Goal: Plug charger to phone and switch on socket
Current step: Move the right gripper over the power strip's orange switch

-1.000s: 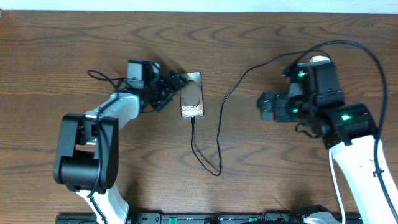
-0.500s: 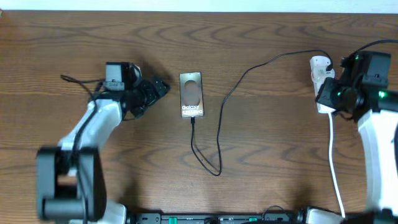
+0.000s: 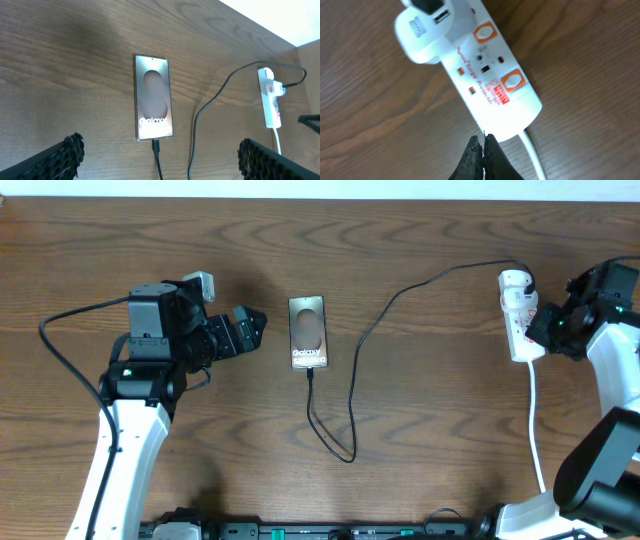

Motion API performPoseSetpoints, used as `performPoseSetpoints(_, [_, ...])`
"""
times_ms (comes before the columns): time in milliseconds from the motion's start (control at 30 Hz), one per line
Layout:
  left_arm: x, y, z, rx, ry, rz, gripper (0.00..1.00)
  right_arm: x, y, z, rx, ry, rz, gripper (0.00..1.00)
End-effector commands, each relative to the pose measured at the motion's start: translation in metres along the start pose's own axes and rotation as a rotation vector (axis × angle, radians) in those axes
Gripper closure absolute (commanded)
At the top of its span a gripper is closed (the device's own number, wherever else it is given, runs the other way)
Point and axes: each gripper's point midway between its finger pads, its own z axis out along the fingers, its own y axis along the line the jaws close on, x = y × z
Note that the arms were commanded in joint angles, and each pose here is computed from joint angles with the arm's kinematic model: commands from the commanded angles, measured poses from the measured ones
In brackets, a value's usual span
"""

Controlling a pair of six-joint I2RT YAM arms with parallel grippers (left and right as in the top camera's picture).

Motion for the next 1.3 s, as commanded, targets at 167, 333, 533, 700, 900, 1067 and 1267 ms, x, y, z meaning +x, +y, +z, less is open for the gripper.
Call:
performPoseSetpoints(167, [0.003,0.001,-0.004,-0.012,0.008,0.043,0.0,-0.016,-0.009,0.027,-0.012,-0.031,-0.017,0.99])
performPoseSetpoints(333, [0.005,0.001,-0.004,-0.014,0.014,0.04,0.0,-0.035,-0.008,0.038,-0.023,-0.104,-0.04,0.99])
performPoseSetpoints(533, [0.005,0.001,-0.004,-0.014,0.014,0.04,0.0,-0.053,-0.005,0.038,-0.033,-0.175,-0.053,0.99])
performPoseSetpoints(700, [0.005,0.001,-0.004,-0.014,0.014,0.04,0.0,-0.061,-0.004,0.037,-0.038,-0.21,-0.058,0.99])
performPoseSetpoints(900, [0.005,0.001,-0.004,-0.014,0.014,0.039,0.0,-0.055,-0.007,0.051,-0.034,-0.181,-0.053,0.99])
performPoseSetpoints(1067, [0.005,0.001,-0.004,-0.014,0.014,0.04,0.0,-0.05,-0.011,0.064,-0.029,-0.158,-0.046,0.99])
performPoseSetpoints(1267, [0.005,0.001,-0.004,-0.014,0.014,0.04,0.0,-0.05,-0.013,0.074,-0.028,-0.158,-0.045,0.99])
